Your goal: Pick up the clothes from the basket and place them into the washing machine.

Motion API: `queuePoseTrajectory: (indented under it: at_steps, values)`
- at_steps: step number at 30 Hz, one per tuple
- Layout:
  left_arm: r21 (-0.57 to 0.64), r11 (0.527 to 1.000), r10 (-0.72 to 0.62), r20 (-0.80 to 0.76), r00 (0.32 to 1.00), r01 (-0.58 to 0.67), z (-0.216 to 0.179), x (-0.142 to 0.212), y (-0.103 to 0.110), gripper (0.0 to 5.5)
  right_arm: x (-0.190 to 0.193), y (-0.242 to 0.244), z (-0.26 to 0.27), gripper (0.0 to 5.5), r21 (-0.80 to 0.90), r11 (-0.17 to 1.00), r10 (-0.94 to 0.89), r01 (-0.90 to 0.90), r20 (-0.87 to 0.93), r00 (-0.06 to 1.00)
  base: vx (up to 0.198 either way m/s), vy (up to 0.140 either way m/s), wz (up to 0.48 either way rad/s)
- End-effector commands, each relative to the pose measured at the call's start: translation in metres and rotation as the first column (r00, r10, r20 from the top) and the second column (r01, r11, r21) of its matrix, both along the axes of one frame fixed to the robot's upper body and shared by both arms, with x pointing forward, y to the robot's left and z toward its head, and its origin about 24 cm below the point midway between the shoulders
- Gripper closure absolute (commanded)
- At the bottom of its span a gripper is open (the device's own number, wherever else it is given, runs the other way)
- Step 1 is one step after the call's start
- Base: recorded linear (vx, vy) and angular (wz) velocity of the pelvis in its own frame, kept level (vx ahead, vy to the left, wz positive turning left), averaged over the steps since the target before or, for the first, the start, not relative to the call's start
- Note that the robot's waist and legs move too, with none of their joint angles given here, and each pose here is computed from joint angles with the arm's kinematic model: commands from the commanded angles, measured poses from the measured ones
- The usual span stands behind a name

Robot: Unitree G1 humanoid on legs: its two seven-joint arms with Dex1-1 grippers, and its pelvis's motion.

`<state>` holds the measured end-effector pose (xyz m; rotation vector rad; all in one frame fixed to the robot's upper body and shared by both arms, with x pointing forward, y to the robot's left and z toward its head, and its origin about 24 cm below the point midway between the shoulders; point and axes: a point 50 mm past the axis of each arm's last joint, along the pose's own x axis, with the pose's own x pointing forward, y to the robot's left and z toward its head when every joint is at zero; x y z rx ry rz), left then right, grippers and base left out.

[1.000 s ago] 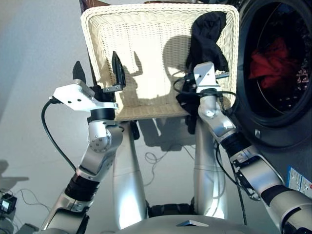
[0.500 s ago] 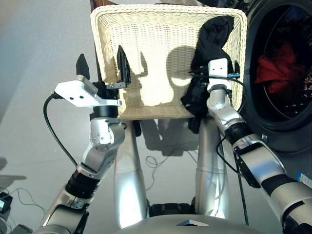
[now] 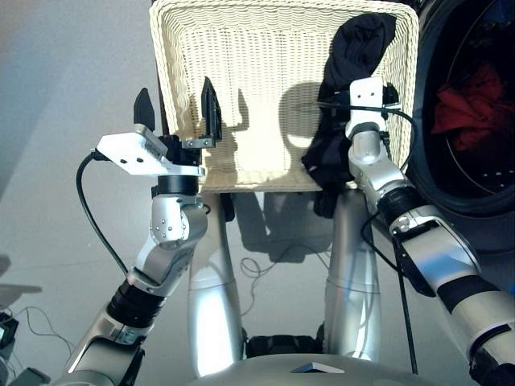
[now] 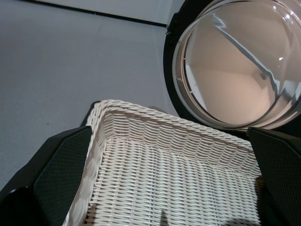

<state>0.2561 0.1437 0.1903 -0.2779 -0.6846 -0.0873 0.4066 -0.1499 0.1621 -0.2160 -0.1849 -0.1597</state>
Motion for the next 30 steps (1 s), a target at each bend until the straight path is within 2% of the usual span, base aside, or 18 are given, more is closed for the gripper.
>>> queuePoseTrajectory:
  at_steps: [1,5,6,7,13,30]
  values:
    - [-0.057,0.996,-0.065,0.112,0.992,0.072,0.019,-0.013,-0.004,0.0,0.0,-0.004,-0.025,0.0,0.308,0.951,-0.003,0.038,-0.114,0.994,0.0,0.0,0.0]
    - [-0.045,0.996,-0.067,0.086,0.994,0.071,0.015,-0.012,-0.003,0.0,-0.001,-0.001,-0.023,0.0,0.416,0.909,0.044,-0.003,-0.09,0.995,0.0,0.0,0.0]
    - [-0.043,0.996,-0.07,0.084,0.994,0.074,0.015,-0.012,-0.004,0.0,-0.001,0.0,-0.023,3.84,0.44,0.898,0.057,-0.015,-0.083,0.995,0.0,0.0,0.0]
    - [-0.043,0.996,-0.07,0.083,0.994,0.074,0.015,-0.012,-0.004,0.0,-0.001,0.0,-0.023,5.5,0.44,0.898,0.057,-0.015,-0.083,0.995,0.0,0.0,0.0]
    - [-0.049,0.996,-0.07,0.062,0.996,0.073,0.01,-0.011,-0.002,0.0,-0.003,-0.002,-0.023,5.5,0.536,0.843,0.088,-0.046,-0.053,0.995,0.0,0.0,0.0]
    - [-0.043,0.999,-0.02,0.048,0.999,0.022,0.008,-0.013,0.009,0.0,-0.024,-0.011,-0.002,5.5,0.54,0.818,0.149,-0.198,0.133,0.98,0.0,0.0,0.0]
